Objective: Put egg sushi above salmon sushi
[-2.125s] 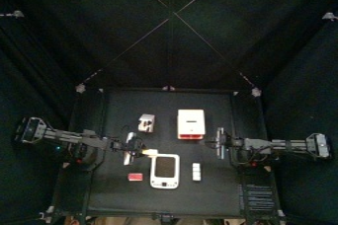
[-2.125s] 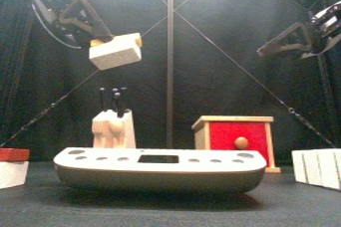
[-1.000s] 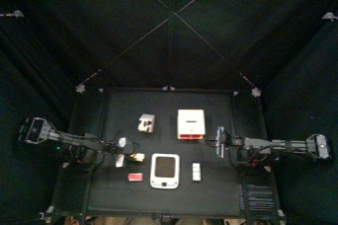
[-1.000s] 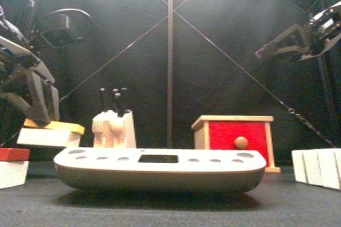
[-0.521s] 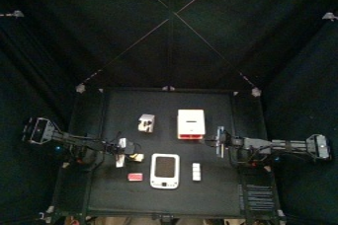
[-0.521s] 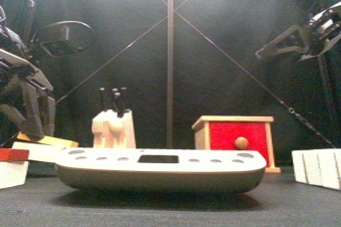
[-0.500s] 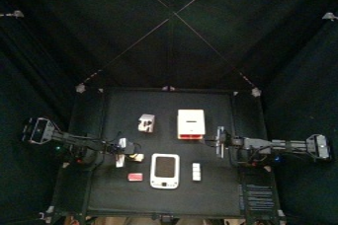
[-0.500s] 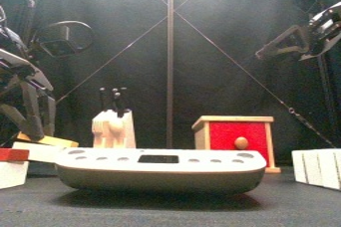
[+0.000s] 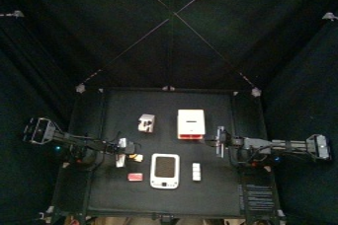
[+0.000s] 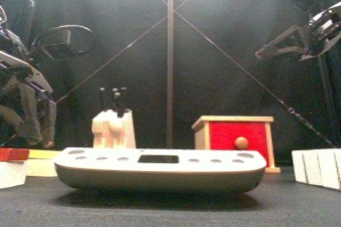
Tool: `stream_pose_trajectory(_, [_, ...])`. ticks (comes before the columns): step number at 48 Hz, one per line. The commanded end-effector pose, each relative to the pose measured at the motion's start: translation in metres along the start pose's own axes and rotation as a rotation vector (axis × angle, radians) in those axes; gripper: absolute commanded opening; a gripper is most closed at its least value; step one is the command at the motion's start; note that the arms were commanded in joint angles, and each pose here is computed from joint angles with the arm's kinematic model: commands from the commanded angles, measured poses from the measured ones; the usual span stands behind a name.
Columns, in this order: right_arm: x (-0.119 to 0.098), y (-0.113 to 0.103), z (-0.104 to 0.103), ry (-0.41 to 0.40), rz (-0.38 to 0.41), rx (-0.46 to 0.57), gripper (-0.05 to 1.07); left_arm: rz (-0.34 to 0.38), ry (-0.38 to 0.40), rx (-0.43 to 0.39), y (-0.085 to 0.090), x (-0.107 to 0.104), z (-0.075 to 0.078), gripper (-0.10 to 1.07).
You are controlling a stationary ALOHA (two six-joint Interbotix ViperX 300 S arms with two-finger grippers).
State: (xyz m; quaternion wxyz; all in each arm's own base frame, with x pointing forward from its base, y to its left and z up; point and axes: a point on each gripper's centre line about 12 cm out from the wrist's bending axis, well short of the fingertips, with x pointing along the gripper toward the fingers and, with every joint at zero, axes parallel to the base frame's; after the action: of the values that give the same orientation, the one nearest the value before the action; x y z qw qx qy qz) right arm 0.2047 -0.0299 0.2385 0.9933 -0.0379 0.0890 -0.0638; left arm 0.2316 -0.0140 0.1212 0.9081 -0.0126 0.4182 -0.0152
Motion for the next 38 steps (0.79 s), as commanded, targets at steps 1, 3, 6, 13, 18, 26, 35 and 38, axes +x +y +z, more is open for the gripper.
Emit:
stream_pose_trajectory(1, [0.0016,-0.0014,0.0044,-0.01,-0.005,0.002,0.01,-0.001,-0.028,-0.007,-0.0002,-0.0004,0.0088,0.78])
stream_pose_trajectory(3, [0.0019,-0.0014,0.0047,-0.01,-0.005,0.002,0.01,-0.001,-0.029,-0.009,-0.0002,-0.0004,0.0094,0.78])
stream_pose_trajectory(6, [0.0018,-0.001,0.0043,-0.01,-0.003,0.0,0.01,-0.002,-0.035,-0.009,-0.0004,-0.0005,0.0115,0.78])
stream_pose_trajectory(13, [0.0019,-0.0014,0.0049,-0.012,-0.005,0.002,0.01,-0.002,-0.041,-0.007,-0.0005,-0.0007,0.0145,0.78])
stream_pose_trajectory(18, [0.0019,-0.0014,0.0049,-0.012,-0.005,0.002,0.01,-0.001,-0.044,-0.008,-0.0002,-0.0008,0.0158,0.78])
stream_pose_trajectory(26, [0.0017,-0.0014,0.005,-0.012,-0.005,0.001,0.01,-0.001,-0.046,-0.01,-0.0003,-0.0009,0.0165,0.78])
stream_pose_trajectory(35, [0.0017,-0.0014,0.005,-0.012,-0.005,-0.001,0.01,-0.002,-0.043,-0.009,-0.0006,-0.0012,0.0166,0.78])
stream_pose_trajectory(38, [0.0017,-0.0014,0.005,-0.012,-0.005,-0.001,0.01,-0.002,-0.046,-0.009,-0.0007,-0.0018,0.0171,0.78])
